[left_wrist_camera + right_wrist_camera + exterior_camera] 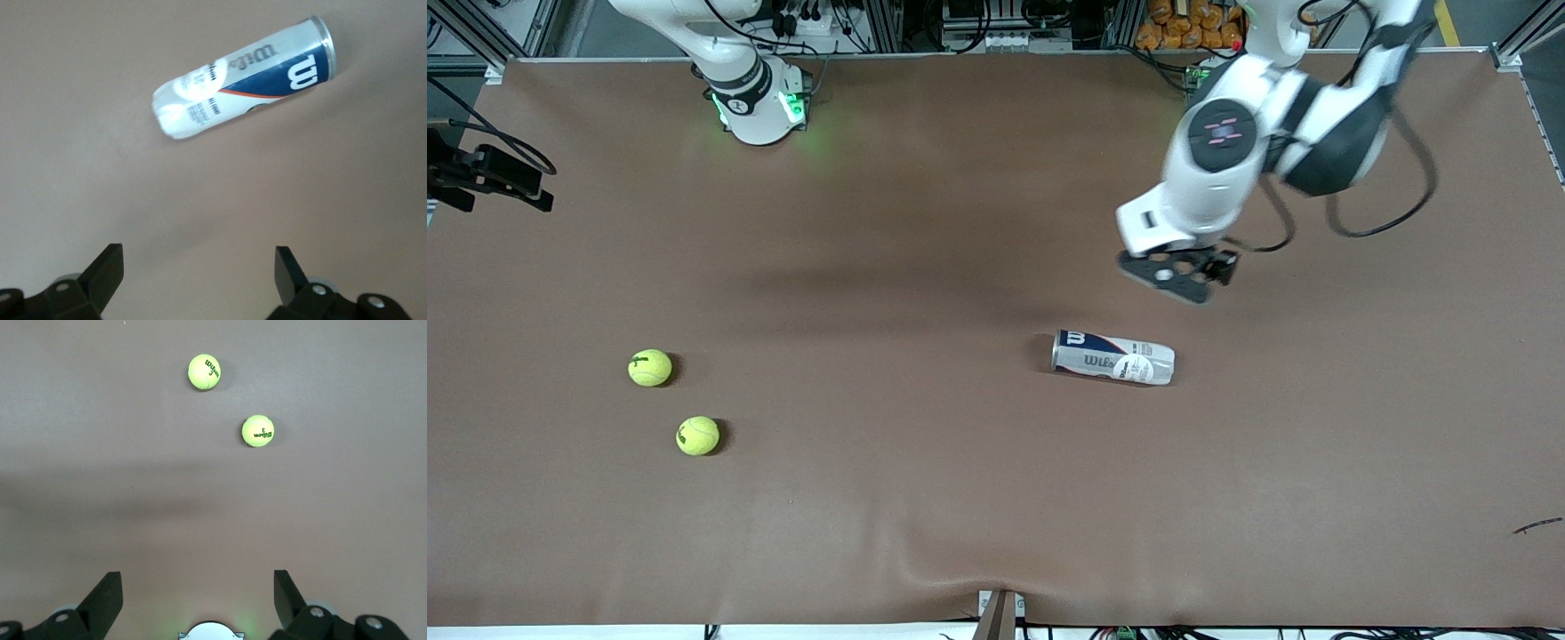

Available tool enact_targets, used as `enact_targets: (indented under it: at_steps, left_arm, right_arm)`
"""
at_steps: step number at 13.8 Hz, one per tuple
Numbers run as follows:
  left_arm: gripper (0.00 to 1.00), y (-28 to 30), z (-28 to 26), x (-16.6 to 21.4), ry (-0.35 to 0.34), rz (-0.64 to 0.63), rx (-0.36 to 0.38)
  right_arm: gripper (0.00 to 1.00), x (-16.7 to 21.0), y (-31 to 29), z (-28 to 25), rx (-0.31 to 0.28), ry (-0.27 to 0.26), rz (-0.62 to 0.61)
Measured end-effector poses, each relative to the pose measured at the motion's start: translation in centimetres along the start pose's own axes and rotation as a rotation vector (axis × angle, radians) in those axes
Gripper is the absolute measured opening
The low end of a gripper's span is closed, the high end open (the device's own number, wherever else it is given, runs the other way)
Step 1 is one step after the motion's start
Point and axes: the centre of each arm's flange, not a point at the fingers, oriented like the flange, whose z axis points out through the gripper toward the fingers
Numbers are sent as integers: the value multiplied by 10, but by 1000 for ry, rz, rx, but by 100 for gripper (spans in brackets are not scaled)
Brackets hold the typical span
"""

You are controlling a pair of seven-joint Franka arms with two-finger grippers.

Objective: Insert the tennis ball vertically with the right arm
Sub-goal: 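Reach the left gripper down to the clear can and grasp it, then lift the can upright with the left gripper while the right gripper reaches a ball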

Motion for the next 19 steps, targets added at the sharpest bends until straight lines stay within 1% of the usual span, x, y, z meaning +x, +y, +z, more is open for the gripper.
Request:
enact_targets:
  at_steps: [2,4,6,9,11,14,16,19]
  left_arm:
    - [100,19,22,22,-2,75,30]
    - [100,35,39,43,-1,150,76]
    - [100,44,56,58,-10,257,113]
    - [100,41,86,78,-37,453,114]
    - [100,41,99,90,-45,558,106]
    - [100,44,113,96,-64,713,101]
    - [100,45,128,98,-88,794,108]
    - [100,57,143,105,-102,864,156]
  right_arm:
    - [100,0,0,0,0,-1,0]
    - [100,0,-1,1,0,-1,-1]
    - [100,0,-1,1,0,-1,-1]
    - [100,1,-1,1,0,-2,-2]
    - [100,1,-3,2,-1,-4,-5]
    - [100,2,-6,3,-1,-6,-11]
    - [100,3,-6,4,-1,-8,-12]
    - [100,3,-6,7,-1,-13,-11]
